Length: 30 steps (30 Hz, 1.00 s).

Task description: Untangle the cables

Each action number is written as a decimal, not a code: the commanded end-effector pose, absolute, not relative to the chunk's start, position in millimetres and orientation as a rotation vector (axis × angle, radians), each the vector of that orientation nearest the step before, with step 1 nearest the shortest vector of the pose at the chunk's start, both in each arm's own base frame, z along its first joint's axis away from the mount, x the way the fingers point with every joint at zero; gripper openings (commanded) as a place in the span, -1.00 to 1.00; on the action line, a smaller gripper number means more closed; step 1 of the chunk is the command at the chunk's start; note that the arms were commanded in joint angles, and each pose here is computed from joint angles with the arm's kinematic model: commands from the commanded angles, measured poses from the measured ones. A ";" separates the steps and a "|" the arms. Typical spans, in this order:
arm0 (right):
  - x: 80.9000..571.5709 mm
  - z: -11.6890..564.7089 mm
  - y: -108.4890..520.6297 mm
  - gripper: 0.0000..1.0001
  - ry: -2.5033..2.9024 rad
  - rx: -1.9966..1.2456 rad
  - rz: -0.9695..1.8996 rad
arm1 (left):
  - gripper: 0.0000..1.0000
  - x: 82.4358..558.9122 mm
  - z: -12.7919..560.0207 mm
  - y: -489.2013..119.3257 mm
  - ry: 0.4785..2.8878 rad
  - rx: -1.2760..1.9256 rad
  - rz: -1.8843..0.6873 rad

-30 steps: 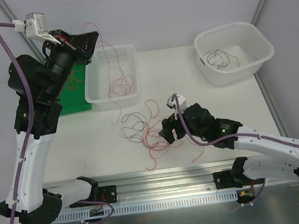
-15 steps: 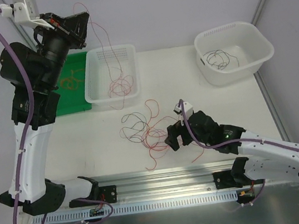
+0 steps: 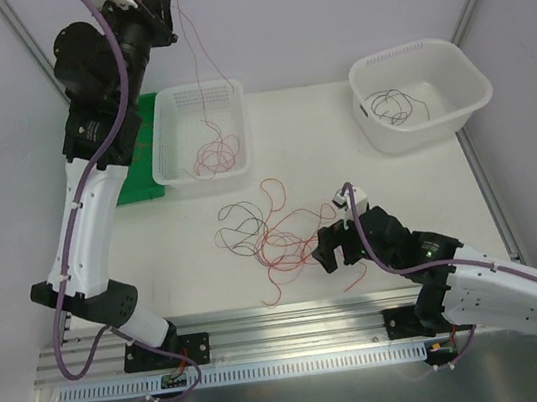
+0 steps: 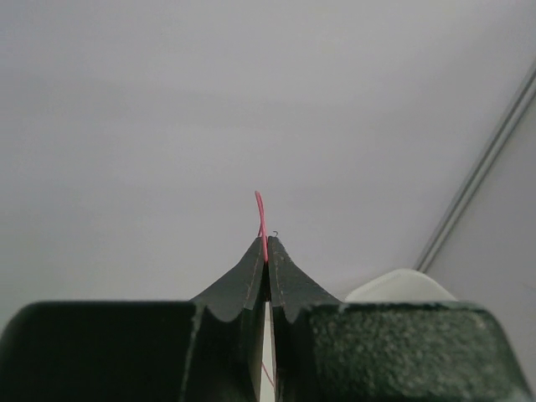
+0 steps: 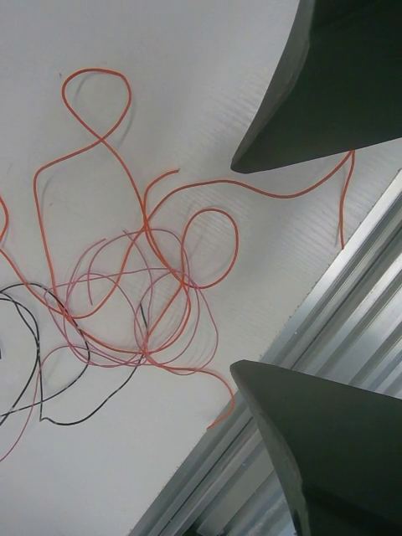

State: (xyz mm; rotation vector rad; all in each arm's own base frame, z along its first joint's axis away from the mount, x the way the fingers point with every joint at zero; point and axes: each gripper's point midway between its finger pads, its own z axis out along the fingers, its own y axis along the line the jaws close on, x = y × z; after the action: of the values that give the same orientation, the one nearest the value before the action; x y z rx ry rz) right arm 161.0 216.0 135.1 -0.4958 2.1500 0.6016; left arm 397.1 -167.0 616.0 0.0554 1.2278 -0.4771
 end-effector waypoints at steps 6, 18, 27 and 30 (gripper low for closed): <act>163.3 131.2 203.4 0.99 2.154 -0.459 0.549 | -1.00 465.1 593.5 -148.6 1.230 0.029 -0.327; 164.6 130.8 198.3 0.99 2.163 -0.459 0.513 | -0.90 555.1 433.6 -130.4 1.559 -0.043 -0.271; 163.3 128.5 199.2 0.99 2.183 -0.454 0.514 | -0.88 569.7 246.7 -121.6 1.936 -0.083 -0.234; 162.2 128.6 197.5 0.99 2.189 -0.451 0.510 | -0.75 563.4 210.1 -121.7 2.022 -0.108 -0.272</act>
State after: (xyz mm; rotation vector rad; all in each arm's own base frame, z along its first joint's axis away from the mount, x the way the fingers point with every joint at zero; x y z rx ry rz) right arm 158.9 198.9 120.4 -0.4920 2.1972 0.5128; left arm 566.1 -120.7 223.2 -0.0668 1.9943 -0.2049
